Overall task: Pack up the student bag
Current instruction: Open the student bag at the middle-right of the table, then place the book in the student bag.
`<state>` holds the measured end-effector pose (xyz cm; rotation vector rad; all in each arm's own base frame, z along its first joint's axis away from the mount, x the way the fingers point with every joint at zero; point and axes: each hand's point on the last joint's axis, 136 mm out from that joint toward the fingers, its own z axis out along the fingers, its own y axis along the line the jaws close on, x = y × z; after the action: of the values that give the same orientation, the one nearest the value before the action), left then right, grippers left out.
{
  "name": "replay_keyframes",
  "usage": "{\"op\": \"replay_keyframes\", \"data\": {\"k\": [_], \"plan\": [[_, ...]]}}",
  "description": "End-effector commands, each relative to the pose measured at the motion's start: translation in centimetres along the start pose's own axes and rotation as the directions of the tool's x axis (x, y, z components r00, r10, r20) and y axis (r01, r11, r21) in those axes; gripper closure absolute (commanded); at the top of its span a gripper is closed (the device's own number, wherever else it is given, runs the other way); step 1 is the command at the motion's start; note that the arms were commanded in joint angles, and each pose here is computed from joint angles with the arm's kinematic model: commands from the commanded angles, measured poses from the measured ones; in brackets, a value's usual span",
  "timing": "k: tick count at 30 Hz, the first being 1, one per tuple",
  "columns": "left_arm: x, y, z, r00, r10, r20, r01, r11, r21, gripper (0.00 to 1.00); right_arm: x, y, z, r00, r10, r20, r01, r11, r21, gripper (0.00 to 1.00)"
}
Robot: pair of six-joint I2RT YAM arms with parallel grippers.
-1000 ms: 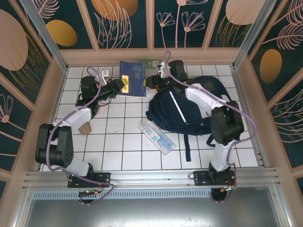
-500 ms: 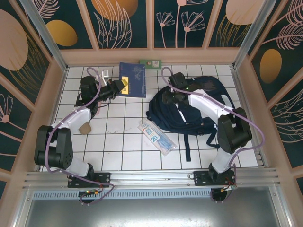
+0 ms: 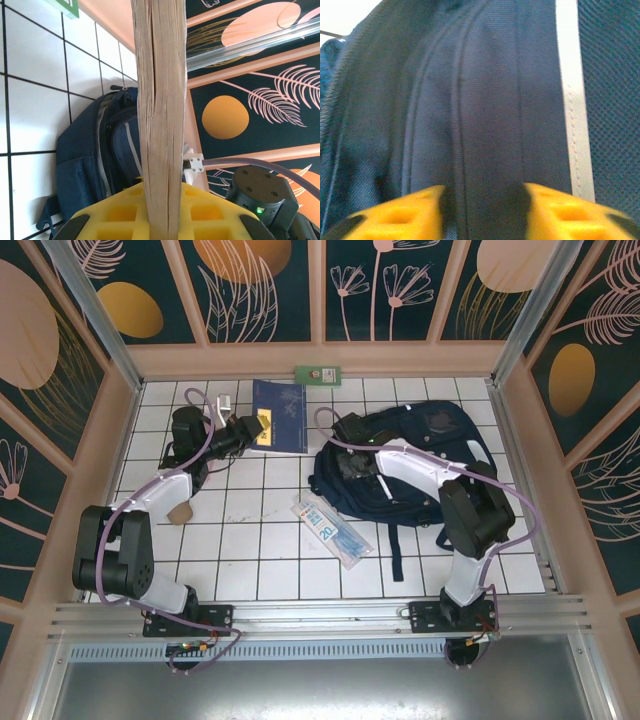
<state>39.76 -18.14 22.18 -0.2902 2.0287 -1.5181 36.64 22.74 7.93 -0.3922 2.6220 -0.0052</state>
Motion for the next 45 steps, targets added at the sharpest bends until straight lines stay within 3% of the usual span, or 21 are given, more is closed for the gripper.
{"op": "replay_keyframes", "data": {"k": [1,4,10,21,29,38,45], "plan": [[0.0,-1.7,-0.7,0.998,0.051,0.029,-0.053,0.998,0.046,1.0,0.9,-0.6,0.7,1.0,-0.021,-0.017,0.022,0.998,0.054,0.77],[0.2,-1.3,-0.9,0.999,0.029,0.041,-0.03,0.999,0.044,1.0,-0.3,-1.0,-0.5,1.0,-0.004,0.027,0.002,0.998,0.07,1.0],[1.5,-0.9,-0.2,0.997,-0.024,0.069,0.021,0.999,0.047,1.0,-5.3,-1.9,-5.6,0.982,0.065,0.179,-0.071,0.997,0.027,1.0],[5.4,0.0,5.1,0.986,-0.153,0.067,0.151,0.988,0.038,1.0,-12.2,-7.1,-14.9,0.884,0.328,0.335,-0.241,0.931,-0.276,1.0],[9.5,-1.7,11.8,0.979,-0.201,-0.039,0.203,0.975,0.089,1.0,-13.4,-8.1,-19.5,0.816,0.465,0.343,-0.266,0.829,-0.491,1.0],[13.8,-4.6,19.8,0.968,-0.202,-0.147,0.219,0.969,0.111,1.0,-13.0,-8.8,-20.6,0.783,0.538,0.312,-0.299,0.766,-0.569,1.0],[18.4,-4.8,26.2,0.968,-0.122,-0.218,0.134,0.99,0.046,1.0,-13.1,-9.1,-21.2,0.768,0.57,0.294,-0.306,0.729,-0.612,1.0]]}}
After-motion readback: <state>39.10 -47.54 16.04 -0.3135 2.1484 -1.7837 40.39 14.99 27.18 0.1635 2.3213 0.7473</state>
